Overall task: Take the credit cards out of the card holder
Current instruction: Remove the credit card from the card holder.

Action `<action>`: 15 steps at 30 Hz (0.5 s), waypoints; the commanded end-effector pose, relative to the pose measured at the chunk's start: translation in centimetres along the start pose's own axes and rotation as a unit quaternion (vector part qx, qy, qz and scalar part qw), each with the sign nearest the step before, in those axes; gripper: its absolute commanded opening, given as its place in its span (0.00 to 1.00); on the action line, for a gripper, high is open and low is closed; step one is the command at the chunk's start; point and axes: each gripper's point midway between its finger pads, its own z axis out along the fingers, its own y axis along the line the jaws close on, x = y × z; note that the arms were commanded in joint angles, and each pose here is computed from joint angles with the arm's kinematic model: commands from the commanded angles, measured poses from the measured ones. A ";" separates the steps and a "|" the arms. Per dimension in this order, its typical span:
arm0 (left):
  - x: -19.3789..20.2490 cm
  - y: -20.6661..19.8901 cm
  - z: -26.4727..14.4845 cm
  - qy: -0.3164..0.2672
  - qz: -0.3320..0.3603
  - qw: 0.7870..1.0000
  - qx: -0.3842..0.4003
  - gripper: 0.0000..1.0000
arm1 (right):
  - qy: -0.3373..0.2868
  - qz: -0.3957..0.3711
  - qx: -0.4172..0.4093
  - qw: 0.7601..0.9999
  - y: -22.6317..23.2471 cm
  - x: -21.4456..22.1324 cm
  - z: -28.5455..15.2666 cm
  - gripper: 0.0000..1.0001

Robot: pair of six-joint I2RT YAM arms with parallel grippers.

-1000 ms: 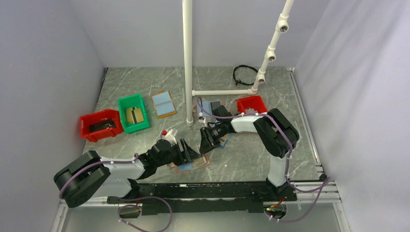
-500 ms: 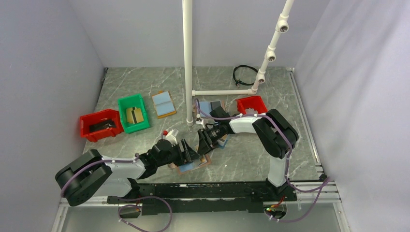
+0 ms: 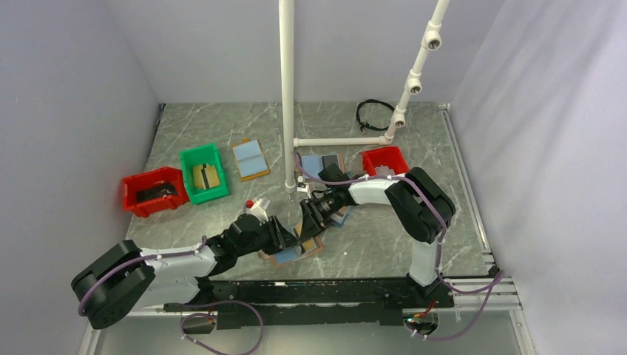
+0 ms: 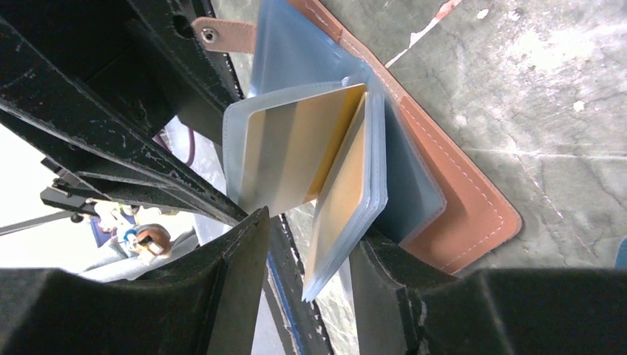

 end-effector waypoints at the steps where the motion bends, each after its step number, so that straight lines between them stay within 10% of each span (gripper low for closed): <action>1: -0.3 1.4 -0.5 -0.012 0.002 0.999 -0.031 0.34 | -0.007 -0.025 0.012 1.000 0.0 -1.2 0.0 0.46; 15: 0.5 4.8 -2.7 -0.009 -0.033 0.992 -0.123 0.42 | -0.009 -0.024 0.062 0.998 -1.9 -1.3 0.0 0.45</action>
